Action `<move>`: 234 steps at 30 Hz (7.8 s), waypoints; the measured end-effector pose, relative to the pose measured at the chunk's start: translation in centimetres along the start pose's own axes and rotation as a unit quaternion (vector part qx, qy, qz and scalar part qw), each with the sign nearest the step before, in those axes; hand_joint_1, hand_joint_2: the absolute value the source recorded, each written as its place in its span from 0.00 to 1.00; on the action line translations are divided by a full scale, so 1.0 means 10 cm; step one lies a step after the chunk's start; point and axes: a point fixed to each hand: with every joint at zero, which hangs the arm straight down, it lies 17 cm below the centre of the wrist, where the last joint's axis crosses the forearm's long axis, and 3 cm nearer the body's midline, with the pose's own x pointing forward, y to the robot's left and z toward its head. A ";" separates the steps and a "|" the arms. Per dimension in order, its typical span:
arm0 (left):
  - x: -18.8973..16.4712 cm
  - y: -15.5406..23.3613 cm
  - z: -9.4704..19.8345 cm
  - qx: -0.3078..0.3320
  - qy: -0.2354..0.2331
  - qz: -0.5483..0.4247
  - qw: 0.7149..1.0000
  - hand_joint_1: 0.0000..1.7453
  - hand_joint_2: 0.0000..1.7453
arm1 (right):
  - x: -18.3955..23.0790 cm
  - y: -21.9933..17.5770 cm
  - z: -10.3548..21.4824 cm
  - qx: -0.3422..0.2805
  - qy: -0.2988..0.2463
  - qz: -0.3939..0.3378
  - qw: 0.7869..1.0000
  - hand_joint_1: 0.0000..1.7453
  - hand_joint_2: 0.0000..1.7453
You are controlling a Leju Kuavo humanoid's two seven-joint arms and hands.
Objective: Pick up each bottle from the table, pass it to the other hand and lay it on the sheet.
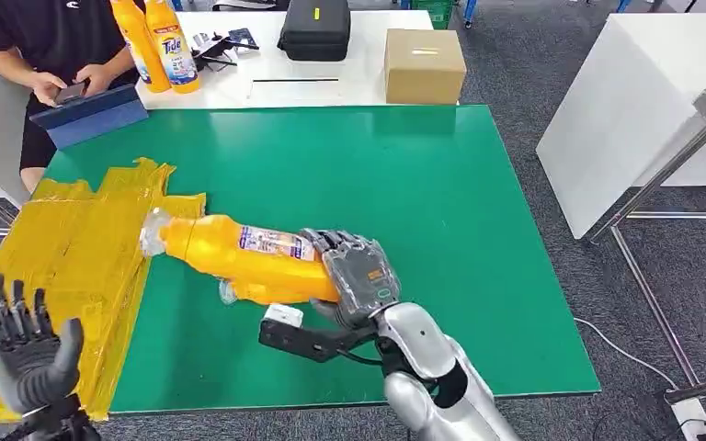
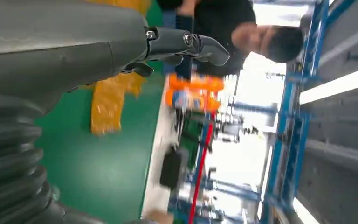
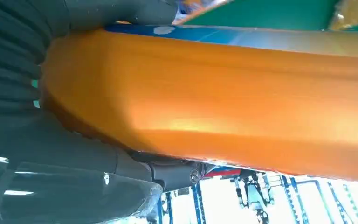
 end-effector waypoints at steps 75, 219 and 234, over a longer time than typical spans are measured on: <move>-0.21 -1.11 0.13 -0.091 0.076 0.164 0.979 0.00 1.00 | 1.35 0.93 -0.41 0.102 -0.124 -0.077 0.984 0.97 1.00; -0.18 1.08 -0.76 0.028 -0.030 -0.646 0.762 1.00 1.00 | 0.03 -0.89 0.01 -0.161 -0.050 -0.023 0.985 0.00 0.00; -1.60 1.01 -0.51 -0.124 0.036 -0.794 0.593 1.00 1.00 | -0.01 -0.74 -0.07 -0.137 -0.039 -0.027 0.989 0.00 0.00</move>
